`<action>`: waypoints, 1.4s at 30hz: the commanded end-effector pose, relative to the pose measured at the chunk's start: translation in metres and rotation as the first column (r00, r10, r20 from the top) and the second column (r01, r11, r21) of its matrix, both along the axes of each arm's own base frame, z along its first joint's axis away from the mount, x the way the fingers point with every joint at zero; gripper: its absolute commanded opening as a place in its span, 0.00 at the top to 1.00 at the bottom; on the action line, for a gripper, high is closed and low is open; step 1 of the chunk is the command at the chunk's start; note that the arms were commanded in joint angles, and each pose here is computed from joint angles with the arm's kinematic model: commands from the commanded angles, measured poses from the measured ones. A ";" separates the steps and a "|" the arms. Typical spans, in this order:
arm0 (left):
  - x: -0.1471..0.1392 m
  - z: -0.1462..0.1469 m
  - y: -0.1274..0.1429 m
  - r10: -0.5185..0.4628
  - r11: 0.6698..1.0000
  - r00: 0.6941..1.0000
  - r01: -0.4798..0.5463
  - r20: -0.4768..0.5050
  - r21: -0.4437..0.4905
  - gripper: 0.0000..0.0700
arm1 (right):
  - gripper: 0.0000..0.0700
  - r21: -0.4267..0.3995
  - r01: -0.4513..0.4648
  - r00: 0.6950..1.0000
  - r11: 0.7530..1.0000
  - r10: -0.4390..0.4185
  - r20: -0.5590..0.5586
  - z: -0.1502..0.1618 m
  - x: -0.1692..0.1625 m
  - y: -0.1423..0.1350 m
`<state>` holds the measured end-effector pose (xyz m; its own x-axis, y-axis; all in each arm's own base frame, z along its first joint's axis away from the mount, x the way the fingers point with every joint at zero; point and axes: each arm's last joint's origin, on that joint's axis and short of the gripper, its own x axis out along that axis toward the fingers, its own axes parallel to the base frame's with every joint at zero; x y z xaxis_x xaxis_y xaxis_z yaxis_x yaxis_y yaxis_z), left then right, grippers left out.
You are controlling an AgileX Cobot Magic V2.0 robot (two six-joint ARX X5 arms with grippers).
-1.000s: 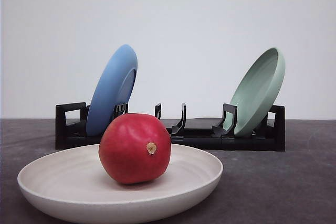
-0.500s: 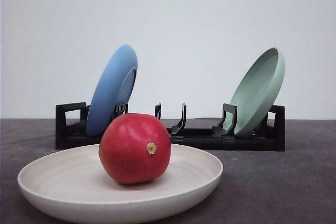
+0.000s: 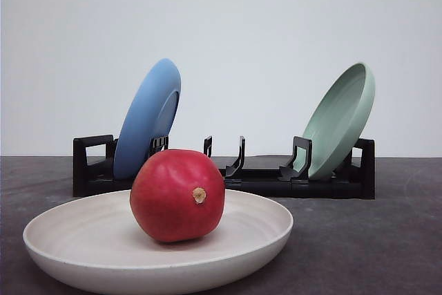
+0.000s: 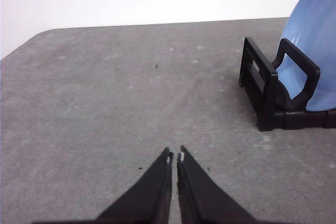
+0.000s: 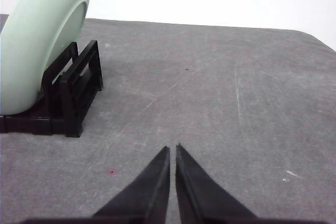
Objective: Place pomegranate in white plate
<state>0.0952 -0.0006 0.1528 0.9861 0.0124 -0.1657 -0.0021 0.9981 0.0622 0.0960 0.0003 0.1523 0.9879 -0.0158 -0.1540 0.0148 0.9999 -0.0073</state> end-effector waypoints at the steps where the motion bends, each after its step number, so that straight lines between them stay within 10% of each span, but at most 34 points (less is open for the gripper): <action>1: 0.000 -0.003 0.000 0.004 1.000 1.000 -0.004 -0.011 -0.006 1.00 | 0.98 0.003 0.000 1.000 1.000 0.000 0.005 -0.001 0.000 0.000; 42: 0.000 -0.003 0.000 0.004 1.000 1.000 -0.004 -0.011 -0.006 1.00 | 0.98 0.003 0.001 1.000 1.000 -0.001 0.005 -0.001 0.000 0.000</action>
<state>0.0952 -0.0006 0.1528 0.9861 0.0124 -0.1657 -0.0021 0.9980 0.0625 0.0960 0.0003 0.1523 0.9879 -0.0158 -0.1540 0.0148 0.9999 -0.0073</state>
